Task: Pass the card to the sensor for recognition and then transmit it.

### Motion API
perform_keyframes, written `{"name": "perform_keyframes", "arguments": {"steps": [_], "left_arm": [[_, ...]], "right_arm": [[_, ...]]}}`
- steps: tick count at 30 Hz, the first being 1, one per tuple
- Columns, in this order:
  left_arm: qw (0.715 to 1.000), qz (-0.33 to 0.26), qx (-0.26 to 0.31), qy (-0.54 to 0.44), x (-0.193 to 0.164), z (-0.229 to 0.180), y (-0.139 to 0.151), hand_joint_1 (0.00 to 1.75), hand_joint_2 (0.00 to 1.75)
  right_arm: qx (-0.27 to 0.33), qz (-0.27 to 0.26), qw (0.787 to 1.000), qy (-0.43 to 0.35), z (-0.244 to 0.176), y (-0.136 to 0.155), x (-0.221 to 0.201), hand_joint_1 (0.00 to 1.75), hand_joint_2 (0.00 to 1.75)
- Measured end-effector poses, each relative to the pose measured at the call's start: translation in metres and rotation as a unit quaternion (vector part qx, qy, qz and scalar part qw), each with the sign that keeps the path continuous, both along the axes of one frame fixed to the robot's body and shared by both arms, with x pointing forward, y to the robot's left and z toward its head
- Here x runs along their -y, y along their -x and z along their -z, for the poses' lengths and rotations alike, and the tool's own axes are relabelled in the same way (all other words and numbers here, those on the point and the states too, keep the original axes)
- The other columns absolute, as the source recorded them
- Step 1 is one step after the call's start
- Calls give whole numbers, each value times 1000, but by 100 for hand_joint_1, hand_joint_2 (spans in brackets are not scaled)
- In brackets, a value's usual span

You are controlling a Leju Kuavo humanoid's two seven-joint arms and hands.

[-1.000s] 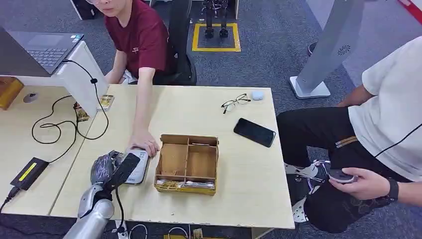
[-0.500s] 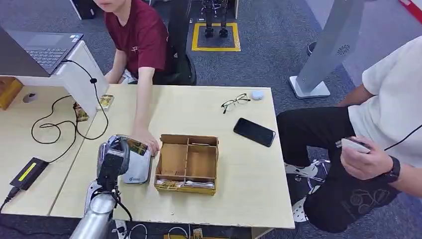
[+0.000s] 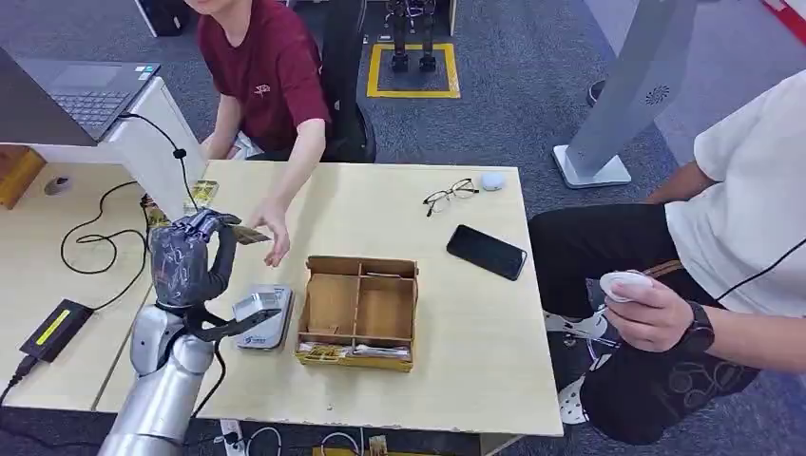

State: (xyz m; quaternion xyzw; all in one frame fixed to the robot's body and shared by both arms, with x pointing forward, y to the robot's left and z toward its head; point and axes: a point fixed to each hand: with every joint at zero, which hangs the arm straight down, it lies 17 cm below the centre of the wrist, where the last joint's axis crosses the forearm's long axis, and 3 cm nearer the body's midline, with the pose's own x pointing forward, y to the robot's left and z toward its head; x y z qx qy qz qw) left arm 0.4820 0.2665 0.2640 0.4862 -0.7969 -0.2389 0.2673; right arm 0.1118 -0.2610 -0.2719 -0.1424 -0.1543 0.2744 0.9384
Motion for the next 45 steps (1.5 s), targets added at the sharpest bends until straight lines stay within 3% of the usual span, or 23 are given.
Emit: {"name": "perform_keyframes", "arguments": {"steps": [3,8,17,18,28,33,36,39,42,45], "left_arm": [[998,-31,15,-46,-11,-9,-5,175,175],[995,-95,12,-8,-54,-13,-10,175,175],[992,-119,-2,38,-68,-1,-10,175,175],[992,-119,-2,43,-69,-1,-10,0,175],[989,-115,-9,94,-76,8,-12,0,175],[957,-102,-26,271,-93,29,-19,0,175],[938,-47,-77,335,-75,44,-34,0,175],[940,23,-129,316,-42,56,-35,0,175],[938,112,-171,281,-8,63,-17,0,175],[930,197,-211,228,27,73,18,0,175]], "right_arm": [[2,-7,1000,0,-1,-3,-1,0,175],[8,-6,1000,0,-2,-7,-2,0,175],[12,-7,1000,0,-2,-8,-2,0,175],[13,-7,1000,0,-2,-8,-2,0,175],[16,-6,1000,0,-2,-9,-1,0,175],[20,5,1000,6,-3,-9,3,0,175],[23,18,1000,6,-3,-7,4,0,175],[24,26,999,1,-2,-1,4,0,175],[18,37,999,0,0,8,6,0,175],[13,42,999,-1,1,15,7,0,175]]}}
